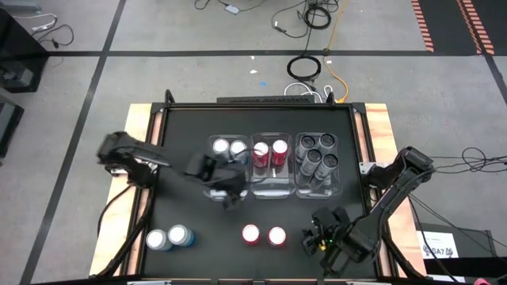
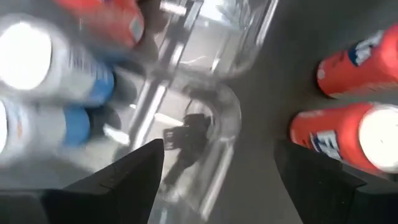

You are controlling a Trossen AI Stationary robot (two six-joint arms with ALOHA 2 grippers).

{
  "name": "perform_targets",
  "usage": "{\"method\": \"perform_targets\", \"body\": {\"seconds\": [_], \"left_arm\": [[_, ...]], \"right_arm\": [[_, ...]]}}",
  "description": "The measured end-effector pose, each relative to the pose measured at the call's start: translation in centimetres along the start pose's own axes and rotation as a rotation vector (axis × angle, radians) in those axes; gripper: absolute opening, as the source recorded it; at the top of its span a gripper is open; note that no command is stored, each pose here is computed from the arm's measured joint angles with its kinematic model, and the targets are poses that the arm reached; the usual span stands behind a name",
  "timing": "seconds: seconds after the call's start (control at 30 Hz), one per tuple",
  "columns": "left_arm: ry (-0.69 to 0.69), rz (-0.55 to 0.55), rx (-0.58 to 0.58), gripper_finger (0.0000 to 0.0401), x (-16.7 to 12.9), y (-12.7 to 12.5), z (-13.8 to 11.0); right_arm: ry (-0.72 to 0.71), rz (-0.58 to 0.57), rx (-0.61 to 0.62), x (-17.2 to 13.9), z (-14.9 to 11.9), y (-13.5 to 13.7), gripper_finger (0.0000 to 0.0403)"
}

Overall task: Sort soda cans
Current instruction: Put the orange soda can into the center transparent bin

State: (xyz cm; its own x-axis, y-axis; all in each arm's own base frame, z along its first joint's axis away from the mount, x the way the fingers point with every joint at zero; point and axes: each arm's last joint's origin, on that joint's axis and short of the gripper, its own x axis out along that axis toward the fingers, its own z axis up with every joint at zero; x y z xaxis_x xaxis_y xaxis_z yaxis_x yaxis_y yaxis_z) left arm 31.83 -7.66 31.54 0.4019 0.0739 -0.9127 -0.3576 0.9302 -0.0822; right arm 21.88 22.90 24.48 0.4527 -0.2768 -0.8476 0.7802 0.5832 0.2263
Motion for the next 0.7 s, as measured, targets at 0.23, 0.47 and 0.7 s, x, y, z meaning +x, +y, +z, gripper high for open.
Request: {"method": "perform_targets", "body": {"seconds": [0.23,0.47,0.7], "left_arm": [[-0.132,-0.054,-0.190,0.0314,-3.5,1.7,-7.4],[-0.052,-0.176,-0.194,0.0314,-6.4,3.0,-11.2],[-0.006,-0.253,-0.030,0.0314,-7.2,3.3,-11.8]], "right_arm": [[0.002,0.065,-0.125,-1.4,3.0,-0.3,0.0290],[0.121,0.187,-0.303,-1.7,8.1,1.1,0.0290],[0.079,0.221,-0.352,-1.4,12.7,4.4,0.0290]]}}
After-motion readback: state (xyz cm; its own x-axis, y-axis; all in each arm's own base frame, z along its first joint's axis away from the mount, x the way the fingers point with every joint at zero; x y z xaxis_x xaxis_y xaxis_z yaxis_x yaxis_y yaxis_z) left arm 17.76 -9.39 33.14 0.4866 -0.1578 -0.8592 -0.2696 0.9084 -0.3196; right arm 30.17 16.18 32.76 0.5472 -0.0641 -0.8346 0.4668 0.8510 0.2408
